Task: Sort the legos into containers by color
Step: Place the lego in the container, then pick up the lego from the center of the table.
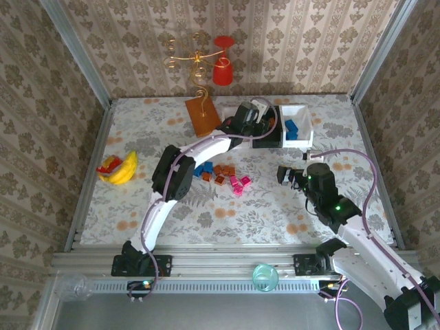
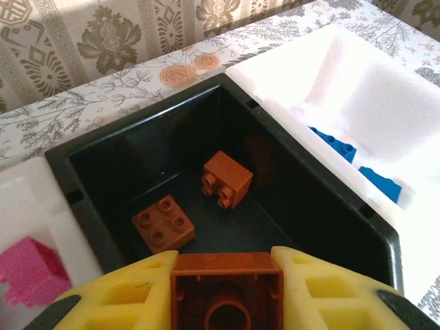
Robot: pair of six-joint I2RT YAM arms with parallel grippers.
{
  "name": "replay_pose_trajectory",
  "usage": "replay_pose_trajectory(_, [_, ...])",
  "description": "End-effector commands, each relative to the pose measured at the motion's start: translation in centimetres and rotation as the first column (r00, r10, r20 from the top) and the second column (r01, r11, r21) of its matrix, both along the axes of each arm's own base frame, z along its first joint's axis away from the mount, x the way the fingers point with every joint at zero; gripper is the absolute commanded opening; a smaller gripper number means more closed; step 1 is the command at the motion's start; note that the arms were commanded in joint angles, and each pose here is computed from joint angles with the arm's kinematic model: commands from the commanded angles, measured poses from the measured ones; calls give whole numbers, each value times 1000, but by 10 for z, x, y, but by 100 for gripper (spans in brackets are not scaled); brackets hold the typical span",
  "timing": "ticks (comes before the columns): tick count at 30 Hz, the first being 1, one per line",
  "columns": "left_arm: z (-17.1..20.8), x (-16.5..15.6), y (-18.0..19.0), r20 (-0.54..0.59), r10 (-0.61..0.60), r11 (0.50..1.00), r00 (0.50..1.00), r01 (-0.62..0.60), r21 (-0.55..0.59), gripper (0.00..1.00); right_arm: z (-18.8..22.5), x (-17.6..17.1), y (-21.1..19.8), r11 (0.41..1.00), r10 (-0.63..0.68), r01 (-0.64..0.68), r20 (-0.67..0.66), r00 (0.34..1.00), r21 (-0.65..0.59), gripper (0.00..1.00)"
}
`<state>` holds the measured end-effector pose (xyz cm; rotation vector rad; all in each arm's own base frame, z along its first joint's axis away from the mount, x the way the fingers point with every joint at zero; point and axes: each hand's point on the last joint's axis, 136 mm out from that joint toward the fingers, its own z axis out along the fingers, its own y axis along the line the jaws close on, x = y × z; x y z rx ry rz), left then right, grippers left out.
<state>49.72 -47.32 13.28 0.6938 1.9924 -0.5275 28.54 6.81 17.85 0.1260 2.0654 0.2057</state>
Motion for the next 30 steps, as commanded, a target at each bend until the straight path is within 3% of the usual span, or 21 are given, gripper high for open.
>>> replay_pose_trajectory(1, [-1,5,-10,12,-36,998,999,36,48,36,-4,-3,-6,1000,-30,30,-13,999,7,100])
replay_pose_trajectory(11, [39,17,-14,59,-29,999,998,27,37,64,-3,-10,-10,999,-37,37,-14,999,11,100])
replay_pose_trajectory(17, [72,-14,14,73,-35,999,997,35,-2,68,-8,-9,8,997,45,-44,-25,999,59,96])
replay_pose_trajectory(23, [73,-75,89,93,16,1000,996,-15,-15,70,-25,-3,45,989,150,-148,-94,984,31,92])
replay_pose_trajectory(30, [21,-132,201,-66,180,983,981,-182,-28,71,-63,6,116,953,286,-301,-215,934,-39,91])
